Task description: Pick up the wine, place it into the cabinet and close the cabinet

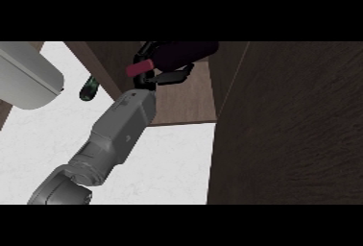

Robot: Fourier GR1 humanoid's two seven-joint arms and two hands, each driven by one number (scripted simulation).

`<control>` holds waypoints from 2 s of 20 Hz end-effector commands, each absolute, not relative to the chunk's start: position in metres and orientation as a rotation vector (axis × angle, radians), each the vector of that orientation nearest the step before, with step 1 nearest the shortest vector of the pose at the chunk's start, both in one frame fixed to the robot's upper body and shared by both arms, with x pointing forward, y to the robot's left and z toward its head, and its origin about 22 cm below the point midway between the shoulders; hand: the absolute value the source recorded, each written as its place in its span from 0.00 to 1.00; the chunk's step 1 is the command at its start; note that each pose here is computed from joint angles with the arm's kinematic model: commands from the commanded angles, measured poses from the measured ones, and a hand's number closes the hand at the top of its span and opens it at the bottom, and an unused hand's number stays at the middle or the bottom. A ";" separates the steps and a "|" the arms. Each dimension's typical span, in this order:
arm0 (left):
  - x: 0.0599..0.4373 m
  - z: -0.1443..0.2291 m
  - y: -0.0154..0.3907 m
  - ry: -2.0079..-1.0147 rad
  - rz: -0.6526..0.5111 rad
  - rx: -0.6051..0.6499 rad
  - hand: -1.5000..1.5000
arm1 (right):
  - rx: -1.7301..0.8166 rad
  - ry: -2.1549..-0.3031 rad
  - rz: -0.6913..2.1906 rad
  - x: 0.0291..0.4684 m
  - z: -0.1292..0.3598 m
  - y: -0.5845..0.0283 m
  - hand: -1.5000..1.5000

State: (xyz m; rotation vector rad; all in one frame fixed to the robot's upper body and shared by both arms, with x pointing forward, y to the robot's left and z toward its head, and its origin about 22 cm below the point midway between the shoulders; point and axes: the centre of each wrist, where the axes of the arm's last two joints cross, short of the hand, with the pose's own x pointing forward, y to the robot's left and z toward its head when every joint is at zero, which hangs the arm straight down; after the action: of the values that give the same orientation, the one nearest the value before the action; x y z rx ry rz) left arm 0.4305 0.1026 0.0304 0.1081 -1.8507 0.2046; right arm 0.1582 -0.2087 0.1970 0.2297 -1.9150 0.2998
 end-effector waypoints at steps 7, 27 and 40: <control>0.423 0.012 0.111 -1.811 0.169 0.233 0.00 | 0.262 -1.930 0.285 0.162 0.200 -0.217 0.00; 0.416 -0.003 0.117 -1.854 0.155 0.272 0.00 | 0.308 -1.940 0.306 0.163 0.201 -0.213 0.00; 0.408 -0.016 0.123 -1.873 0.111 0.116 0.00 | 0.303 -1.936 0.302 0.150 0.204 -0.208 0.00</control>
State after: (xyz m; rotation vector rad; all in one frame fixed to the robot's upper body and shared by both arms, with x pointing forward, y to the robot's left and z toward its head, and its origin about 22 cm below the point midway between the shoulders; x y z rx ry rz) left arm 0.4182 0.1138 0.0027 0.1180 -1.8941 0.0982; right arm 0.1604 -0.2032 0.1988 0.2802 -1.9123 0.3077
